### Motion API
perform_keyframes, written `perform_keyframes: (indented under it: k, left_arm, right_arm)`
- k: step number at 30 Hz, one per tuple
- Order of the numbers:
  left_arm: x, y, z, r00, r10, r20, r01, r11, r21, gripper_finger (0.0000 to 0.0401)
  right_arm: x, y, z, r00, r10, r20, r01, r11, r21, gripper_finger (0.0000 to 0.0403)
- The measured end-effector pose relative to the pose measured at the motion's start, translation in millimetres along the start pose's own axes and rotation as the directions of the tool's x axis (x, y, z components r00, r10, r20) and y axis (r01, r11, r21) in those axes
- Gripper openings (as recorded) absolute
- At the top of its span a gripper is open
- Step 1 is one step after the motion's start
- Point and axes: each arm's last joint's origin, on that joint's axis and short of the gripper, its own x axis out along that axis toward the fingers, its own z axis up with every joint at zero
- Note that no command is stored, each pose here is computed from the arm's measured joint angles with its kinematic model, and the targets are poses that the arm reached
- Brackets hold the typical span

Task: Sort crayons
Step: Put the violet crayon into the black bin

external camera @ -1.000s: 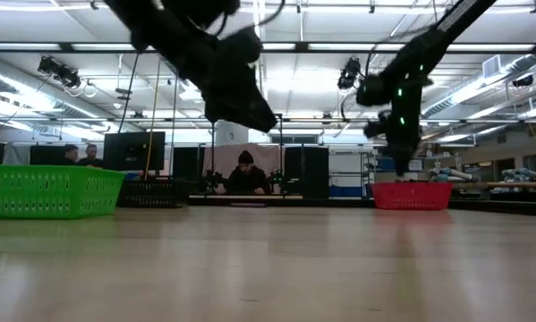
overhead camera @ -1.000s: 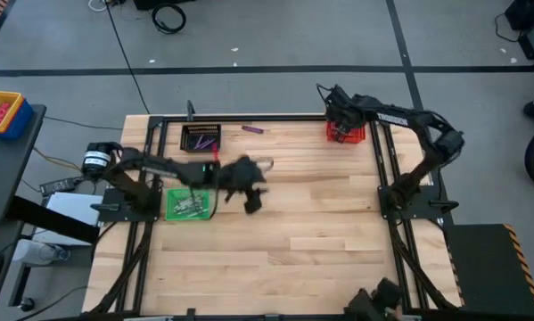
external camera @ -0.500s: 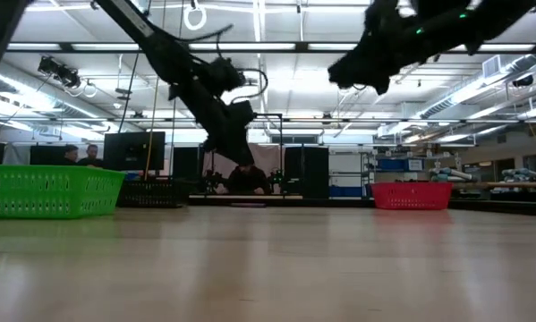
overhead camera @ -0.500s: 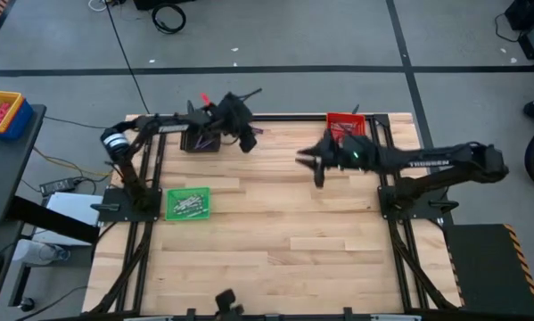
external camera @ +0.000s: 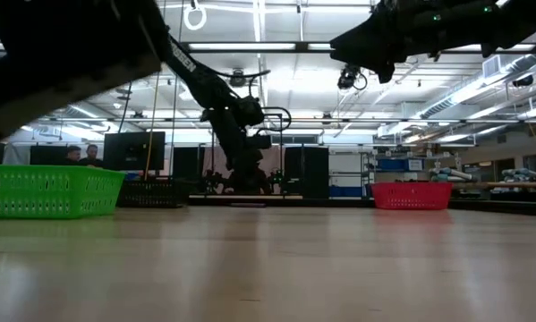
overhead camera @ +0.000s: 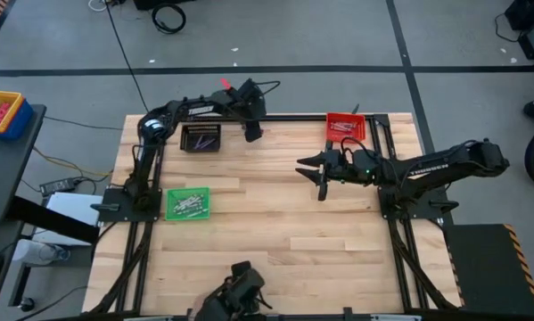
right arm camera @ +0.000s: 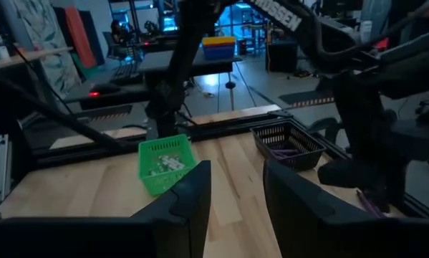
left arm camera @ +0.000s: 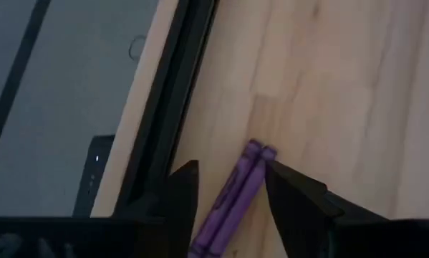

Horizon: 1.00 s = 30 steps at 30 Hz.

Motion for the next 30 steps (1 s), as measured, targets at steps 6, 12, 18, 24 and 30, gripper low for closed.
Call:
perform_keyframes:
  k: [6,12,18,24,30]
  left_arm:
    - [9.5,11.8,-11.0,0.998,-0.059,-0.036,0.058,0.998,-0.022,0.0218]
    - [15.7,15.6,-23.9,0.988,-0.127,-0.088,0.124,0.992,-0.037,0.0226]
    - [16.8,12.0,-24.3,0.987,-0.131,-0.097,0.131,0.991,0.003,0.0211]
    - [16.9,-6.6,-19.7,0.978,-0.134,-0.16,0.144,0.988,0.058,0.0195]
    - [17.7,-32.4,-12.7,0.967,-0.109,-0.232,0.137,0.985,0.108,0.0194]
  right_arm:
    - [0.5,0.0,-1.1,1.0,-0.001,-0.007,0.0,1.0,-0.027,0.0132]
    - [0.5,0.0,-1.5,1.0,-0.001,-0.012,0.001,0.999,-0.039,0.0132]
    - [0.5,0.0,-1.6,1.0,-0.001,-0.012,0.0,0.999,-0.039,0.0132]
    - [0.5,0.0,-1.7,1.0,0.0,-0.013,-0.001,0.999,-0.035,0.0132]
    - [0.5,0.0,-1.8,1.0,0.001,-0.015,-0.001,1.0,-0.03,0.0132]
